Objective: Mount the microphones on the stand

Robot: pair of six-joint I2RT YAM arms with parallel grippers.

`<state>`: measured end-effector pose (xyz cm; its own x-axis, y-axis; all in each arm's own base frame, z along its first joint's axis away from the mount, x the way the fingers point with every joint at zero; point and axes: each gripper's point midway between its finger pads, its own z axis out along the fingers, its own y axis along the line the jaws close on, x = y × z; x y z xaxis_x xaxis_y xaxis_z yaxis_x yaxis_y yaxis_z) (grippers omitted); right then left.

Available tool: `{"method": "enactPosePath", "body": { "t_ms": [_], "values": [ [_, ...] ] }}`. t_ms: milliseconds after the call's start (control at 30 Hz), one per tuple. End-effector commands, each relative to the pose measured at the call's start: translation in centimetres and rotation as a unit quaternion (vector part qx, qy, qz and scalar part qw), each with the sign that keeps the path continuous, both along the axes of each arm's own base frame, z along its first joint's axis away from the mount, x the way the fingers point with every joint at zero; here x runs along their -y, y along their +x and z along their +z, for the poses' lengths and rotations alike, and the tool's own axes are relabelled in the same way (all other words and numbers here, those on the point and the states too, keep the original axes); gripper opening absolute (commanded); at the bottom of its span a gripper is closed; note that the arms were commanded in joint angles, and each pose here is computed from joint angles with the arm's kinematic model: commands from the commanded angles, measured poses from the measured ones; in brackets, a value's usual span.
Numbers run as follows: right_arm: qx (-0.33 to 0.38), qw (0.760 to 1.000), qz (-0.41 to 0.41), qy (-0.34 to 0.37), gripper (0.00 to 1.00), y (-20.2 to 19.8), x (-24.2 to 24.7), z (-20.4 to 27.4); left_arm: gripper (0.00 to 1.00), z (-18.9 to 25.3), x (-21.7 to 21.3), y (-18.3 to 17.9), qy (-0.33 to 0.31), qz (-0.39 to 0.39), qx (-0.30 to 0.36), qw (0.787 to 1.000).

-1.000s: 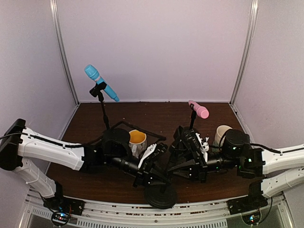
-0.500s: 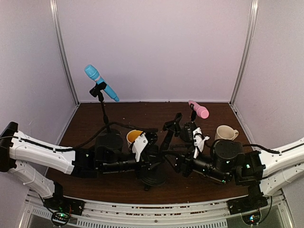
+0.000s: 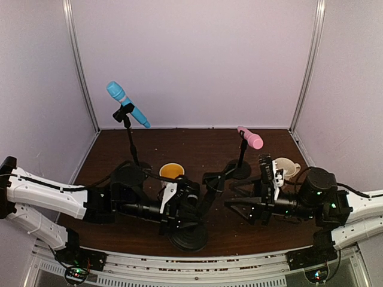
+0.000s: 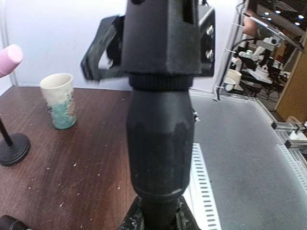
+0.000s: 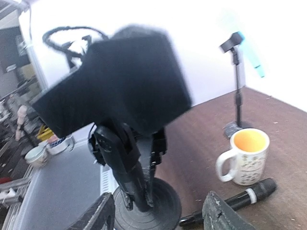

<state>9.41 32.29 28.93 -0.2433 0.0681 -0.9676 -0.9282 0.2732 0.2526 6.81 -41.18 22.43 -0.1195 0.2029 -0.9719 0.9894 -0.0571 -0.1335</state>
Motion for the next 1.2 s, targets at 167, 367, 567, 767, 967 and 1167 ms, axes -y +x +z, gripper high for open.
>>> {"method": "enactPosePath", "body": {
  "t_ms": [167,367,567,767,967,1167],
  "values": [
    [0.005,0.990,0.136,0.046,0.59,-3.8,-3.1,1.2,0.00,4.9,1.9,-2.5,-0.077,-0.096,0.006,0.992],
    [0.004,0.987,0.151,0.057,0.43,-4.2,-3.6,1.3,0.00,4.7,2.3,-2.7,-0.074,-0.102,0.002,0.992],
    [-0.003,0.989,0.144,0.038,0.31,-3.9,-4.1,0.4,0.00,4.7,2.4,-2.6,-0.073,-0.099,-0.003,0.992],
    [-0.003,0.991,0.131,0.021,0.30,-3.7,-4.2,-0.4,0.00,5.2,2.4,-2.7,-0.072,-0.104,-0.013,0.992],
    [0.007,0.995,0.100,0.008,0.45,-3.1,-3.9,-0.8,0.00,5.2,2.9,-3.0,-0.060,-0.115,-0.022,0.991],
    [0.010,0.996,0.092,0.009,0.37,-2.9,-3.6,-0.9,0.00,5.2,3.2,-2.9,-0.059,-0.116,-0.020,0.991]
  ]
}}
